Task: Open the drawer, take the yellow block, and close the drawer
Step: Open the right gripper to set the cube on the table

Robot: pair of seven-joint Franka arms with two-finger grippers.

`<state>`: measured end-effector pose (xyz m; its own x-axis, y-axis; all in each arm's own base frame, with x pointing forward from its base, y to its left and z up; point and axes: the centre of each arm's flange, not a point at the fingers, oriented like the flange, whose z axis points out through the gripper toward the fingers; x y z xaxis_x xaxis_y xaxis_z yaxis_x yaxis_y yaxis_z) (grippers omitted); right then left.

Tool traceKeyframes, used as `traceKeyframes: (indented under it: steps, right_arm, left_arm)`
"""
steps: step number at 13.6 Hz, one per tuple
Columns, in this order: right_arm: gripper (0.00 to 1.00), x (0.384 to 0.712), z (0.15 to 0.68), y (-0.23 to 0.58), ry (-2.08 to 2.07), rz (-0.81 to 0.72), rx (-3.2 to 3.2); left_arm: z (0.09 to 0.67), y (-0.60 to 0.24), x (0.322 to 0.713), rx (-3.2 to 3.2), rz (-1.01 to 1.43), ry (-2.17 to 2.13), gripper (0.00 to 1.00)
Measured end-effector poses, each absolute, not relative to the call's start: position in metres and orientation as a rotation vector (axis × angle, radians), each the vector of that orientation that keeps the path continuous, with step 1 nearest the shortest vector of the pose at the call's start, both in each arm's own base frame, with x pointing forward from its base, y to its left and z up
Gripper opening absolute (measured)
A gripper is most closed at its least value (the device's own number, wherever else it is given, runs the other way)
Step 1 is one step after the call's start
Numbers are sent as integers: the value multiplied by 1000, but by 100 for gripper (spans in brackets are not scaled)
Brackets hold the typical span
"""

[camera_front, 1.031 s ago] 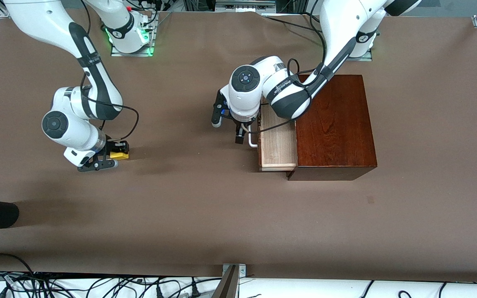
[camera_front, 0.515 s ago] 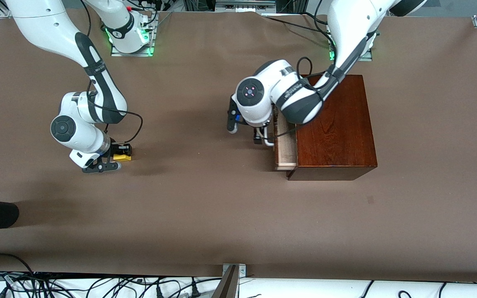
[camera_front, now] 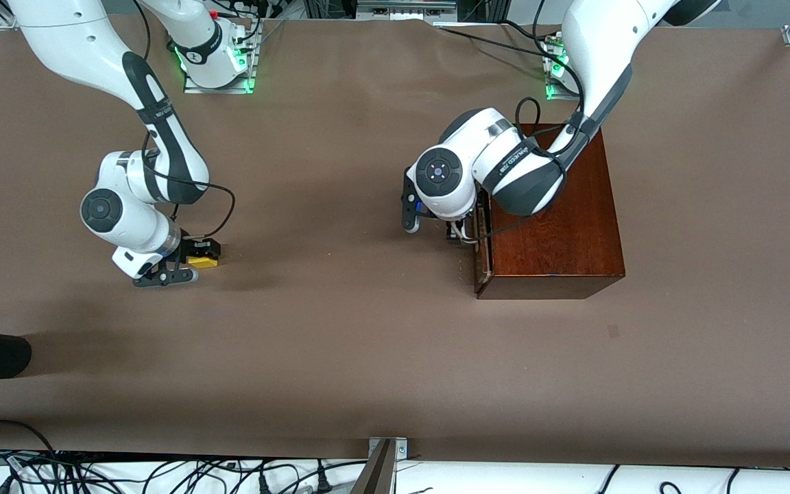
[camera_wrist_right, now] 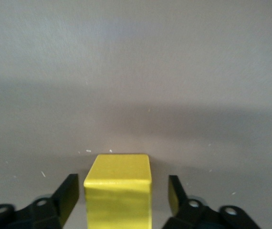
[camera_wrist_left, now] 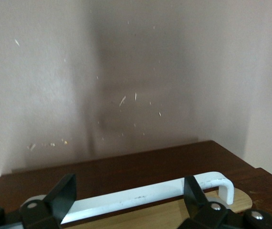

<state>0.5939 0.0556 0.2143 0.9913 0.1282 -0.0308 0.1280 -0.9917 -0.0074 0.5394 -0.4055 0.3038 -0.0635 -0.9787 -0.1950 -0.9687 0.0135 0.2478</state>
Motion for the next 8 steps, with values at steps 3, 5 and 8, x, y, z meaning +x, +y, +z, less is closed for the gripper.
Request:
traceKeyframes:
  steps: [3, 5, 8]
  right_arm:
    - [100, 616, 292, 58, -214, 4, -3115]
    - [100, 626, 366, 61, -237, 26, -3101]
    - [100, 626, 472, 61, -254, 86, -3087]
  left_arm:
    - [305, -397, 543, 2138, -515, -2197, 100]
    - [305, -397, 543, 2138, -516, -2197, 100]
    - [317, -397, 545, 2161, -487, -2194, 100]
